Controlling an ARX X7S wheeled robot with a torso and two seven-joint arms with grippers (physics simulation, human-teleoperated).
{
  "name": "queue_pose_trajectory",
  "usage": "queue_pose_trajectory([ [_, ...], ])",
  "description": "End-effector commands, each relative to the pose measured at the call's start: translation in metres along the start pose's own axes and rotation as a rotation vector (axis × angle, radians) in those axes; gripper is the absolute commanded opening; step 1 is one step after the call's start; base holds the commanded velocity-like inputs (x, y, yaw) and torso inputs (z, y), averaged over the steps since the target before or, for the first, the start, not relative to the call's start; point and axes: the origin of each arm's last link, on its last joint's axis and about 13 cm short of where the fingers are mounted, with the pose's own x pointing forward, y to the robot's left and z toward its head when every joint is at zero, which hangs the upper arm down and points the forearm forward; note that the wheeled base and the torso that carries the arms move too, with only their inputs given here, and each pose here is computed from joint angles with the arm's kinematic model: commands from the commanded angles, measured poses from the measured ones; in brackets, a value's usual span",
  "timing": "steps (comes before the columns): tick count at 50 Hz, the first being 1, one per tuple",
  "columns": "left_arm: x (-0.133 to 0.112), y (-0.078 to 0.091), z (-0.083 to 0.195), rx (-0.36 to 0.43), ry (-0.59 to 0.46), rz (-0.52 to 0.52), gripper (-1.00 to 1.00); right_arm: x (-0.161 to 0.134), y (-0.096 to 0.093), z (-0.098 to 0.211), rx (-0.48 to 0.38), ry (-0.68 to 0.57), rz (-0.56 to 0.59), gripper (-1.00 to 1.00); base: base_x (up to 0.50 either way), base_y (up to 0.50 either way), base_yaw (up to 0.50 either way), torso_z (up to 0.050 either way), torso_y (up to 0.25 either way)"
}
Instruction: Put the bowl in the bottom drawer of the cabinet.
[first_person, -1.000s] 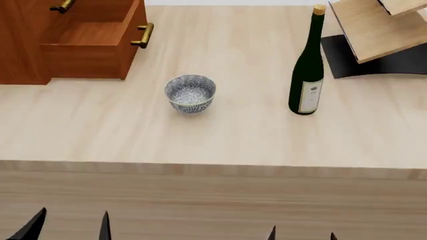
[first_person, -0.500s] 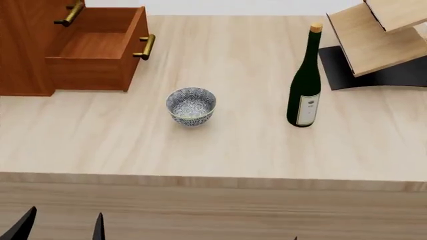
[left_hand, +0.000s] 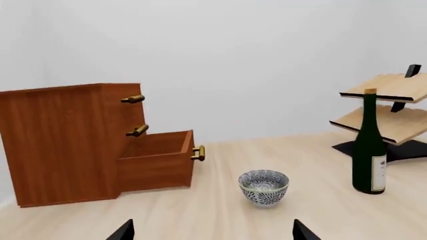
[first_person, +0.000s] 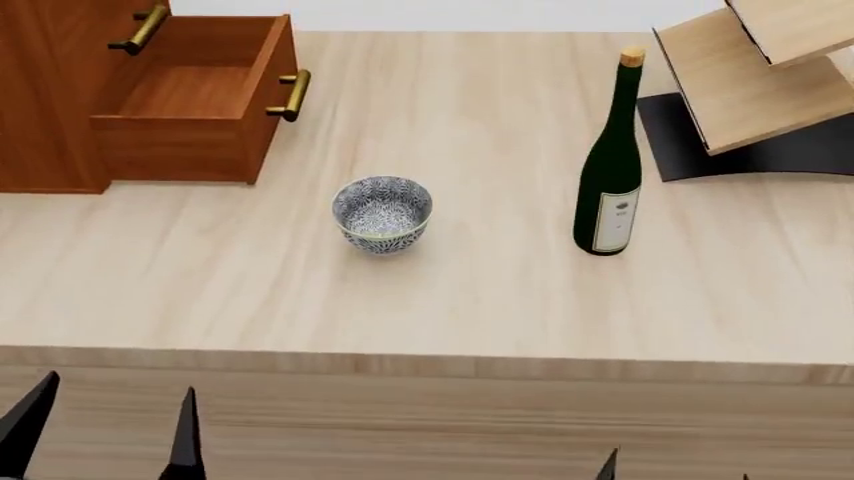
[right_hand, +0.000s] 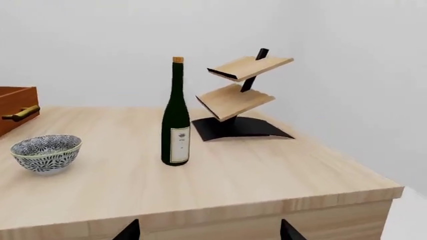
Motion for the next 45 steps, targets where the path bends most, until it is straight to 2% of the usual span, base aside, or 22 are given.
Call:
queue_pose_trajectory([
  [1,0.006,0.015,0.045,0.06,-0.043,-0.041,1.0,0.006,-0.017,0.031,-0.07,-0.052,-0.024,1.0,0.0,0.0,0.0,0.0,0.0],
  [5,0.008,0.031,0.098,0.096,-0.056,-0.056,1.0,-0.004,-0.04,0.073,-0.144,-0.098,-0.069,1.0,0.0,0.0,0.0,0.0,0.0],
  [7,0.009,0.038,0.124,0.125,-0.095,-0.05,1.0,-0.009,-0.052,0.096,-0.173,-0.133,-0.107,1.0,0.0,0.0,0.0,0.0,0.0],
  [9,0.011,0.045,0.141,0.151,-0.11,-0.018,1.0,-0.016,-0.063,0.116,-0.185,-0.166,-0.136,1.0,0.0,0.0,0.0,0.0,0.0],
  [11,0.014,0.054,0.155,0.124,-0.08,-0.001,1.0,-0.02,-0.071,0.129,-0.203,-0.193,-0.148,1.0,0.0,0.0,0.0,0.0,0.0],
  [12,0.015,0.057,0.158,0.147,-0.068,0.006,1.0,-0.02,-0.074,0.131,-0.21,-0.202,-0.148,1.0,0.0,0.0,0.0,0.0,0.0],
  [14,0.017,0.061,0.167,0.129,-0.077,0.009,1.0,-0.023,-0.082,0.144,-0.26,-0.26,-0.128,1.0,0.0,0.0,0.0,0.0,0.0],
  [16,0.015,0.063,0.174,0.094,-0.06,-0.01,1.0,-0.029,-0.084,0.159,-0.257,-0.256,-0.11,1.0,0.0,0.0,0.0,0.0,0.0],
  [17,0.014,0.064,0.177,0.11,-0.072,-0.01,1.0,-0.033,-0.084,0.163,-0.233,-0.235,-0.163,1.0,0.0,0.0,0.0,0.0,0.0],
  [20,0.008,0.067,0.184,0.152,-0.083,0.014,1.0,-0.039,-0.089,0.175,-0.26,-0.273,-0.215,1.0,0.0,0.0,0.0,0.0,0.0],
  [22,0.006,0.07,0.186,0.142,-0.08,0.012,1.0,-0.04,-0.098,0.183,-0.266,-0.308,-0.268,1.0,0.0,0.0,0.0,0.0,0.0],
  [24,0.005,0.071,0.187,0.133,-0.076,0.01,1.0,-0.04,-0.109,0.191,-0.25,-0.339,-0.317,1.0,0.0,0.0,0.0,0.0,0.0],
  [28,0.004,0.069,0.187,0.153,-0.086,0.008,1.0,-0.049,-0.135,0.206,-0.215,-0.389,-0.459,1.0,0.0,0.0,0.0,0.0,0.0],
  [29,0.004,0.068,0.188,0.169,-0.093,0.013,1.0,-0.051,-0.138,0.208,-0.2,-0.393,-0.465,1.0,0.0,0.0,0.0,0.0,0.0],
  [39,0.004,0.064,0.185,0.179,-0.087,-0.01,1.0,-0.055,-0.15,0.215,-0.248,-0.441,-0.578,1.0,0.0,0.0,0.0,0.0,0.0],
  [45,0.003,0.062,0.183,0.197,-0.077,-0.026,1.0,-0.06,-0.156,0.22,-0.25,-0.468,-0.607,1.0,0.0,0.0,0.0,0.0,0.0],
])
